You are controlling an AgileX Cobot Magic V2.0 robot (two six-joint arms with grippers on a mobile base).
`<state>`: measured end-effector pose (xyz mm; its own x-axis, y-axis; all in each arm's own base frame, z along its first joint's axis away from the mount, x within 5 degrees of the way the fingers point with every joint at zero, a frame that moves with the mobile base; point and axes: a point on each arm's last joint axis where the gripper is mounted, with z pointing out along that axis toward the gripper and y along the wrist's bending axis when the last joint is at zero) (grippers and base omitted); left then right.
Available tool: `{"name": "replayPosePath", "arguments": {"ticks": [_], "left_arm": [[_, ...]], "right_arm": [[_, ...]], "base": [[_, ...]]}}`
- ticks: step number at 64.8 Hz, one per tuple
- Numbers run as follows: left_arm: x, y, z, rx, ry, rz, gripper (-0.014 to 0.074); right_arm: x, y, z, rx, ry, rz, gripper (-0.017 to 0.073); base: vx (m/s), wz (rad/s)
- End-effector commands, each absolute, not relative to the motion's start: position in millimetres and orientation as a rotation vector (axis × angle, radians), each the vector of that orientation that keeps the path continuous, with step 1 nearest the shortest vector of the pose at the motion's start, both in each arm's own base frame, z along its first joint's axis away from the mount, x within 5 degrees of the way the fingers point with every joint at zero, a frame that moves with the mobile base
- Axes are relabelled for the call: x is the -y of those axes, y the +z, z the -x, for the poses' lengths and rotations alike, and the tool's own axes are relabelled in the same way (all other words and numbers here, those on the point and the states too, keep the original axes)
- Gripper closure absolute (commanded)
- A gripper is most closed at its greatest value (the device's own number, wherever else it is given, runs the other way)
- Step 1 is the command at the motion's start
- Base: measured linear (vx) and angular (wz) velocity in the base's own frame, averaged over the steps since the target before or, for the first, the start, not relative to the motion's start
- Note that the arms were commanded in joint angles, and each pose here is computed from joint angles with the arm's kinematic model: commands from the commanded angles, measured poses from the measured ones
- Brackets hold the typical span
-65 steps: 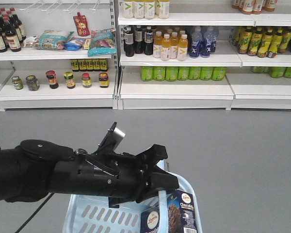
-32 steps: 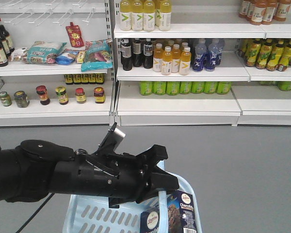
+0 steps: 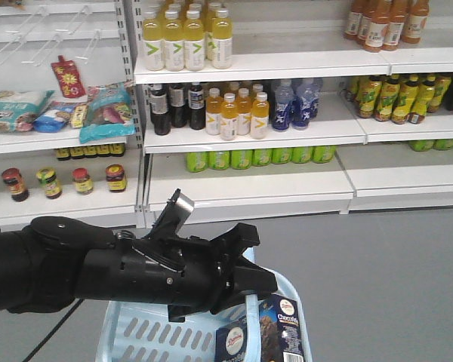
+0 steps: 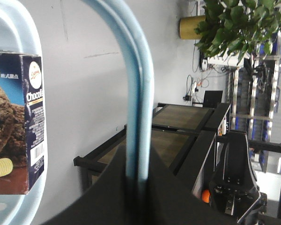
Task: Left arm holds basket, right arm returns cookies
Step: 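Turn the base along the drink shelves, keeping the basket held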
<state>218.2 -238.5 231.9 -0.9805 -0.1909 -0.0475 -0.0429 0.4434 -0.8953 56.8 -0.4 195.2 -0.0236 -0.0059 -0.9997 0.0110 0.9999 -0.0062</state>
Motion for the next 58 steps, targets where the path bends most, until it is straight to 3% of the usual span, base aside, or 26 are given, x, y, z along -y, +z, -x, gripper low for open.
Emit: {"name": "replayPosePath", "arguments": {"ticks": [1,58], "left_arm": [[240.8,258.1,-215.3,-2.458,-1.708,0.197,0.0600],[240.8,258.1,-215.3,-2.458,-1.708,0.197,0.0600]], "right_arm": [[0.8,203.2,-55.8,-1.507,-0.018,-0.006,0.0568],[0.8,203.2,-55.8,-1.507,-0.018,-0.006,0.0568]], "base": [[0.33,-0.35],[0.28,-0.60]]}}
